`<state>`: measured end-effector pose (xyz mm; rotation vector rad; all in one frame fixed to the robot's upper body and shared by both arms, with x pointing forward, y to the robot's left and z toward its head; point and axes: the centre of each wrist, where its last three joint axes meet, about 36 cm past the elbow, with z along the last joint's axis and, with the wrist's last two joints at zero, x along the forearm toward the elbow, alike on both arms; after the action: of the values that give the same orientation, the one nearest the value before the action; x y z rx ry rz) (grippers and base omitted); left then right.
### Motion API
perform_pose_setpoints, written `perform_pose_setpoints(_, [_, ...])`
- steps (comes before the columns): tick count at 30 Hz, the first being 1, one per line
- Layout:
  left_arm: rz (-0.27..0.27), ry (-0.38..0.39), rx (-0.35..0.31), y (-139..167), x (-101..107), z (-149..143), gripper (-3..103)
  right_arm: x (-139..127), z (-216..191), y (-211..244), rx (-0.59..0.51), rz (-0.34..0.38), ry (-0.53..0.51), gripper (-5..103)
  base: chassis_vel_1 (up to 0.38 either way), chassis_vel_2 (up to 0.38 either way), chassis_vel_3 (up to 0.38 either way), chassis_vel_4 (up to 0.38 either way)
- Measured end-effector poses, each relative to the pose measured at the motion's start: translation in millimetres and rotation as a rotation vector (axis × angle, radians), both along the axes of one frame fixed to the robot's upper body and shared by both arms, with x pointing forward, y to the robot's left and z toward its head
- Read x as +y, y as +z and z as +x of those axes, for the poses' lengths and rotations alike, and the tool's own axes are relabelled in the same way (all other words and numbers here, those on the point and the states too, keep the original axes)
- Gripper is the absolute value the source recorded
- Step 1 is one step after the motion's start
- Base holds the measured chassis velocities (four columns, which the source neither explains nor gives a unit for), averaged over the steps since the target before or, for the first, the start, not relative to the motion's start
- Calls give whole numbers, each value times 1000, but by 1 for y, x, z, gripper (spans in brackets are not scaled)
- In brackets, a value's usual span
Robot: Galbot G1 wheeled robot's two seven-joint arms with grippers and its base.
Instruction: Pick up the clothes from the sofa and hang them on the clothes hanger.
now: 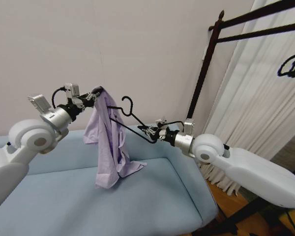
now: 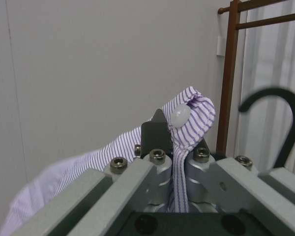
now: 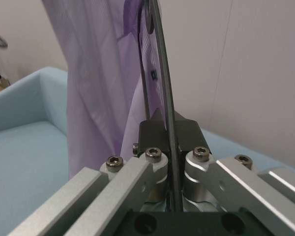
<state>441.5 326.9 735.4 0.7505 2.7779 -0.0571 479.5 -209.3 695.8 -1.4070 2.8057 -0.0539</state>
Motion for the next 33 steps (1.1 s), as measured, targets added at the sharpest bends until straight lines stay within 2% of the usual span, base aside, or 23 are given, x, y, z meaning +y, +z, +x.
perform_pose_setpoints(5, [0,-17,0,-11,-6,-2,0,6,8,10,11,16,-12,2,0,0,0,0])
perform_pose_setpoints(10, [-12,-26,-12,-10,-9,-2,0,10,13,-17,68,-9,-17,2,0,0,0,0])
perform_pose_setpoints(16, [-20,-24,-34,-5,-6,-1,0,10,26,-28,104,6,-41,2,0,0,0,0])
perform_pose_setpoints(20, [-14,-37,-35,-8,-6,-5,0,6,41,-11,101,59,-72,2,0,0,0,0])
perform_pose_setpoints(33, [18,-32,-27,-33,-12,-7,0,3,37,26,32,95,-43,2,0,0,0,0])
